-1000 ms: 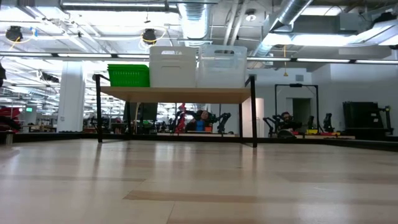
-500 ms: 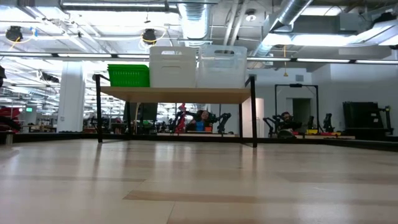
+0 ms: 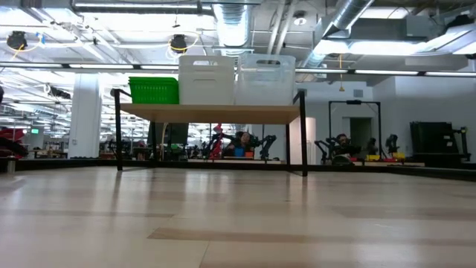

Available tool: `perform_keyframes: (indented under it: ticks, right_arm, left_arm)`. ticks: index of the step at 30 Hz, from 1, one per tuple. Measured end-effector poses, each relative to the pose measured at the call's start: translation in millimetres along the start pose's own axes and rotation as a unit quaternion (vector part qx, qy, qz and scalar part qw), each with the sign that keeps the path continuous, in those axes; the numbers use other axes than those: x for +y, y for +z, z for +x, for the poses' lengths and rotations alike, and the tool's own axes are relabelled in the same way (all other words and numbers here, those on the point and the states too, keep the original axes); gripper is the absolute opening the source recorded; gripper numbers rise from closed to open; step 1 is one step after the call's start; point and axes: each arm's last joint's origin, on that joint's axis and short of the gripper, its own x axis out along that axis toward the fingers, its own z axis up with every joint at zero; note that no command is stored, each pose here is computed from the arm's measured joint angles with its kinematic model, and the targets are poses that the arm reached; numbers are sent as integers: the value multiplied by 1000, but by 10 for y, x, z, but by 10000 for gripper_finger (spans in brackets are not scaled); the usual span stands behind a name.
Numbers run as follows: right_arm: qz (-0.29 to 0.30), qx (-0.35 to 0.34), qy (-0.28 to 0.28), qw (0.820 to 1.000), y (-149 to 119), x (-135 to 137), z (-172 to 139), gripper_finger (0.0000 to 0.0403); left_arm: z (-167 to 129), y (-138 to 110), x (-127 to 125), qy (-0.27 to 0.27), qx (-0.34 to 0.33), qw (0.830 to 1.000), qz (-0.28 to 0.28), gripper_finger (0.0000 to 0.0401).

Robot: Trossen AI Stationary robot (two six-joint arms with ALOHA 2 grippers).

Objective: Stack baskets on shelf by color
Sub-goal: Return to Home Position

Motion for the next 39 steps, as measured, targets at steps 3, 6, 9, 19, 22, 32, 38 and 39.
perform_keyframes:
  ticks: [3, 6, 9, 19, 22, 32, 38, 39]
  right_arm:
    - [44, -13, 15, 999, -302, -69, -18, 120]
    - [75, -20, 28, 997, -568, -122, -67, 120]
    - [107, -29, 42, 993, -788, -158, -120, 120]
    - [127, -56, 119, 983, -1475, -230, -341, 120]
    - [123, -74, 147, 979, -1653, -254, -414, 120]
    - [106, -68, 201, 971, -2132, -275, -275, 120]
    - [87, -76, 218, 969, -2313, -229, -265, 120]
    - [81, -80, 215, 970, -2314, -217, -268, 120]
  left_arm:
    - [-80, -394, 68, -8, -29, 999, -38, 0]
    - [-123, -823, 142, -10, -24, 997, -71, 0]
    - [-186, -1159, 203, -18, -34, 994, -101, 0]
    - [-222, -2060, 344, -47, -76, 985, -145, 0]
    - [-233, -2240, 374, -54, -91, 982, -153, 0]
    - [-83, -2517, 392, -52, -58, 986, -149, 0]
    - [39, -2753, 390, -86, -44, 983, -154, 0]
    - [51, -2787, 392, -89, -39, 983, -154, 0]
